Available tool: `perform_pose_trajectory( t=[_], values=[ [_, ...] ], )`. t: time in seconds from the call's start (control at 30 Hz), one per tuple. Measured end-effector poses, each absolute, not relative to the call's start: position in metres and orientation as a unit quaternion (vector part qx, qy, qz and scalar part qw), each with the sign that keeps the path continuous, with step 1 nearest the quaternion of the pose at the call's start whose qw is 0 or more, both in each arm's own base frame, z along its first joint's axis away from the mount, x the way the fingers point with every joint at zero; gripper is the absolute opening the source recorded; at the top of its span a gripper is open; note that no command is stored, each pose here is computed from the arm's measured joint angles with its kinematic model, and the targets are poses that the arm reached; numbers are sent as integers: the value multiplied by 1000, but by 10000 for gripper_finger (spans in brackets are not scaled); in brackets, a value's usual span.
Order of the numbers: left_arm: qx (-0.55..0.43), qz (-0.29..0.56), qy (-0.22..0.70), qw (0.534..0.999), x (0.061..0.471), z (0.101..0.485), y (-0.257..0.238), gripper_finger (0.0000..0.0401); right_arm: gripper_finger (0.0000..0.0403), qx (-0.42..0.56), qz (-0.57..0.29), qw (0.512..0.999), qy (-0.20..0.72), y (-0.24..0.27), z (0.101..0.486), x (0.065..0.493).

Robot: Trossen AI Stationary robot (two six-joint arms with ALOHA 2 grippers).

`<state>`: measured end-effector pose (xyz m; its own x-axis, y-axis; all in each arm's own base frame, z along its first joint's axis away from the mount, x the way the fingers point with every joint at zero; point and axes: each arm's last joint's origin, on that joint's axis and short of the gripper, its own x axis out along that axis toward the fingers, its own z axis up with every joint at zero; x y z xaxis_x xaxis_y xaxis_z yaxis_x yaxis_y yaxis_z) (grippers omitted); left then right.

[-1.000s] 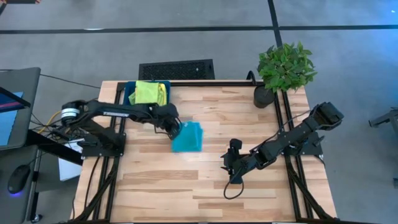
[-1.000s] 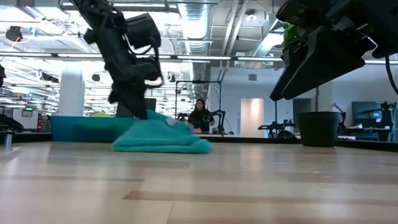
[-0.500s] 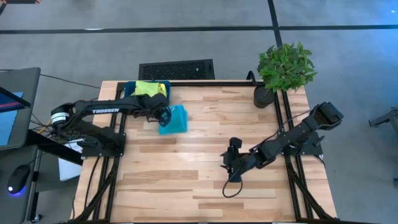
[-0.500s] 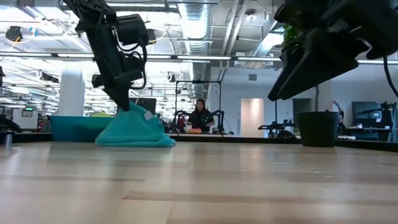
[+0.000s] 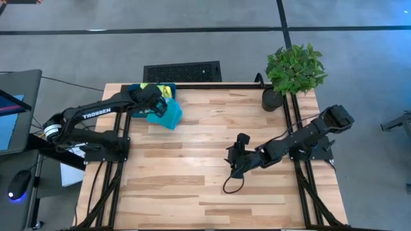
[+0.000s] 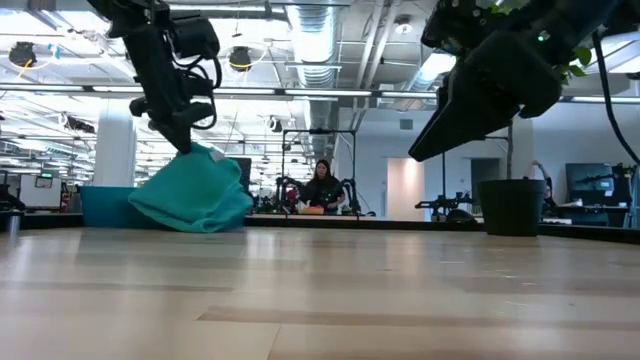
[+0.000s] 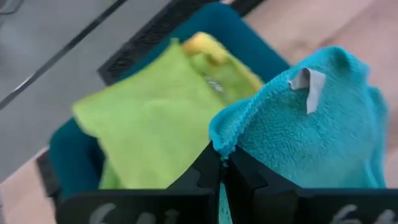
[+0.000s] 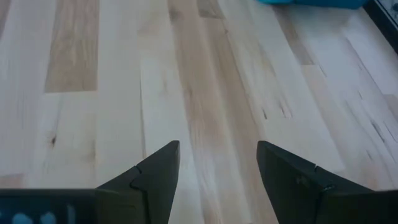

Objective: Fold microfiber towels
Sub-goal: Put the blue towel into the blue bin

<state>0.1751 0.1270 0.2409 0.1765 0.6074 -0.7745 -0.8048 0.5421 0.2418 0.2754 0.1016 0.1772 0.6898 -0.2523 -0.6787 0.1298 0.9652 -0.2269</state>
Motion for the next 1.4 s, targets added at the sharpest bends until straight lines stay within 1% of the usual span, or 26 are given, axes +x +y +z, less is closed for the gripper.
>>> perform_pose_trajectory(
  t=[0.4, 0.63, 0.77, 1.03, 1.23, 1.4],
  values=[
    [-109, 563, 418, 704, 146, 249, 171, 0, 240, -80, -106, 915, 380, 100, 177, 276],
    [-120, 576, 440, 678, 143, 231, 197, 0, 240, -79, -106, 915, 380, 100, 177, 276],
    [-112, 574, 450, 675, 148, 220, 207, 0, 240, -79, -106, 915, 380, 100, 177, 276],
    [-110, 614, 394, 675, 145, 224, 223, 0, 240, -79, -106, 915, 381, 100, 177, 276],
    [-101, 603, 421, 670, 140, 222, 224, 1, 240, -79, -106, 915, 381, 100, 177, 276],
    [-103, 600, 419, 673, 140, 222, 224, 13, 240, -79, -106, 915, 381, 100, 177, 276]
  ],
)
